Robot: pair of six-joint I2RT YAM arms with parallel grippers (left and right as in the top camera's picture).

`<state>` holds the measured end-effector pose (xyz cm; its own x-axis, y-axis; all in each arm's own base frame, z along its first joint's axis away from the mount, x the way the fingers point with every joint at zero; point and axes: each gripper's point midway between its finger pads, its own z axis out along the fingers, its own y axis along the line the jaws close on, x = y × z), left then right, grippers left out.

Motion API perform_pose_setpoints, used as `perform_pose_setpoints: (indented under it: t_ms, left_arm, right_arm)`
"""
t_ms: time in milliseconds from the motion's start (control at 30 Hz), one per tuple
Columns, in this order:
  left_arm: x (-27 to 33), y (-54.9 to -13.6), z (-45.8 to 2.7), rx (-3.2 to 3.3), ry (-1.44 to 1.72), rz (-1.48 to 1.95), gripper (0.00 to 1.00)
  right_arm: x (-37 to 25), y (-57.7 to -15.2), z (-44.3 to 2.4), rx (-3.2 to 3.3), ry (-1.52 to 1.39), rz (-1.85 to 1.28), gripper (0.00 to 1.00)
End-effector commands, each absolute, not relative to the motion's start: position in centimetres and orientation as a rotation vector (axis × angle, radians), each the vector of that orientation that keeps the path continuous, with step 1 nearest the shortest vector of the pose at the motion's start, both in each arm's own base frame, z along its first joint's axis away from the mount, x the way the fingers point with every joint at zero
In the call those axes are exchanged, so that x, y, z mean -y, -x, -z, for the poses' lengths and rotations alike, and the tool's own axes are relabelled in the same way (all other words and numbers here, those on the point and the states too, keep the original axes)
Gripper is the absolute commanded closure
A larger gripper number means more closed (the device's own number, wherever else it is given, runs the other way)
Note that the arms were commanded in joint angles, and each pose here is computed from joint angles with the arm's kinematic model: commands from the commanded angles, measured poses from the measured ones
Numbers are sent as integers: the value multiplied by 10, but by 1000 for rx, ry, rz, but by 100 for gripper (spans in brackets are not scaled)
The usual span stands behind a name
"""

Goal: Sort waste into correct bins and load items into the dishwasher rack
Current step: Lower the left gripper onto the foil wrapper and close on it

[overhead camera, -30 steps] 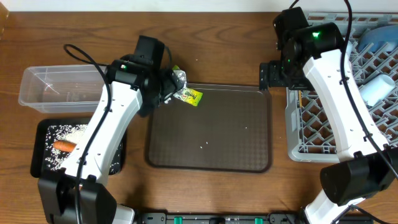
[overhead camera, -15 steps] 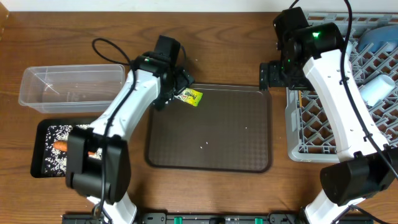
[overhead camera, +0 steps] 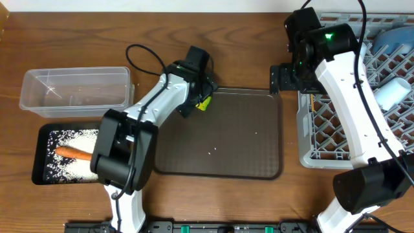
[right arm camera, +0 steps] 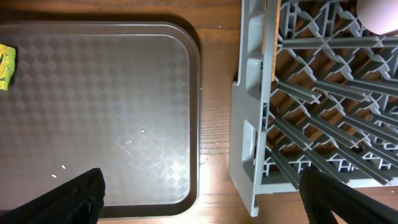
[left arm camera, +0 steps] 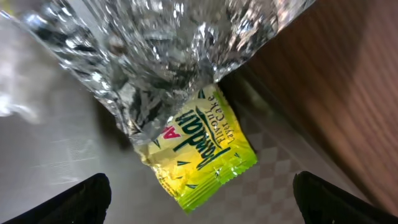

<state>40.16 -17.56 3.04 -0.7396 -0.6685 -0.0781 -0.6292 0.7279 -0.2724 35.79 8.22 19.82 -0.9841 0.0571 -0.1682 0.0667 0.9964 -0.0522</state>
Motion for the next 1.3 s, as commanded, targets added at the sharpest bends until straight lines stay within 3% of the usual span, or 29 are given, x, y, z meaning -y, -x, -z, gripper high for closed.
perform_pose_setpoints:
  t_ms: [0, 300, 1267]
  left_arm:
    - [173, -409, -30, -2730, 1094, 337, 3]
    - [159, -408, -24, -2671, 1224, 286, 3]
    - [149, -406, 9, -2683, 1242, 171, 4]
  right_arm:
    - [-81, -358, -202, -2957, -112, 89, 1]
    - [-81, -358, -202, -2957, -112, 89, 1]
    - [-81, -358, -202, -2957, -113, 89, 1]
